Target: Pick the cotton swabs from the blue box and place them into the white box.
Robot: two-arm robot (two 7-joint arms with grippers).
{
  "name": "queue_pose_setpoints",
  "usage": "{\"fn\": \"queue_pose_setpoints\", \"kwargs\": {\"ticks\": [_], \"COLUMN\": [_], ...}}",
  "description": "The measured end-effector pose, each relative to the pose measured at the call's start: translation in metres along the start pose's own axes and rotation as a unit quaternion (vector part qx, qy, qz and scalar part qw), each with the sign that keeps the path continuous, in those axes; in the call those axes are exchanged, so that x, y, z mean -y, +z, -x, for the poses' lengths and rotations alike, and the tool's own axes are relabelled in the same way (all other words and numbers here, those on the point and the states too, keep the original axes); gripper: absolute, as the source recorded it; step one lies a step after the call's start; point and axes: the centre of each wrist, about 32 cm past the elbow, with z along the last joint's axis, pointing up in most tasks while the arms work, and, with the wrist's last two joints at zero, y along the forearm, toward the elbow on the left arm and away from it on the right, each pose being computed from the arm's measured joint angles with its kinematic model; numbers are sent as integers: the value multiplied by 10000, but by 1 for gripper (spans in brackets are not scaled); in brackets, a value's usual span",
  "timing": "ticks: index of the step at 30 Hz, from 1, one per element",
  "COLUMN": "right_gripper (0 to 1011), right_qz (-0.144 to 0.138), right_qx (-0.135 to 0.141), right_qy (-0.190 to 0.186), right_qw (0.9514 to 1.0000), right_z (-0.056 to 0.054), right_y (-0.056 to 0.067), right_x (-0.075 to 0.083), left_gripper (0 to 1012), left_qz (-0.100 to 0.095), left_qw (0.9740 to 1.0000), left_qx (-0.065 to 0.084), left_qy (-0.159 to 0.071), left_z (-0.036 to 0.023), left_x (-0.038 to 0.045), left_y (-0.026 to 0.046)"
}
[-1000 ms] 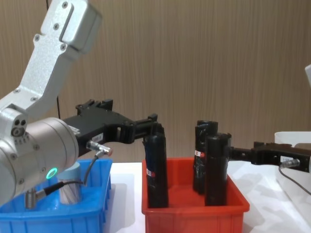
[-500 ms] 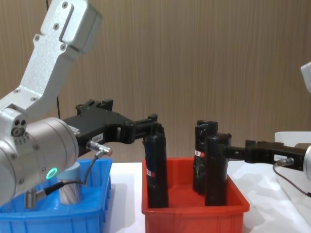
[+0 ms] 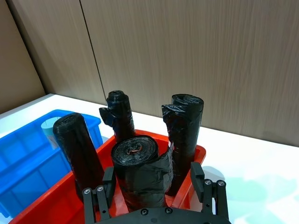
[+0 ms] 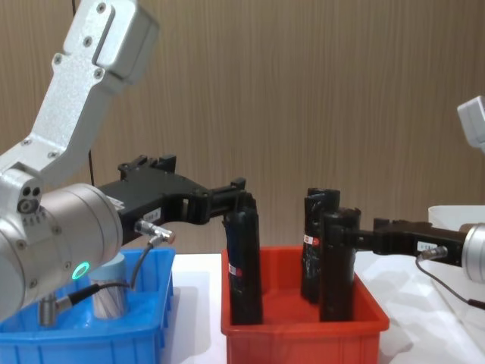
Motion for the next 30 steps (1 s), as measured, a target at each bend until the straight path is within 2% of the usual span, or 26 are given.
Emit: {"fn": "queue_pose_setpoints", "kwargs": {"ticks": [23, 30], "right_gripper": [999, 850], "right_qz": [38, 39], "right_qx": [182, 246], "right_qy": [93, 159], "right_qw": [9998, 9996], "right_z": [-50, -53], "right_y": [17, 31], "right_x": [-205, -248], "left_gripper": [1004, 1004], "left_qz": [0, 0], "left_qw": [10000, 10000], "left_qx": [0, 0], "left_qy": [0, 0], "left_z": [0, 0], "left_x": [0, 0], "left_y": [0, 0]}}
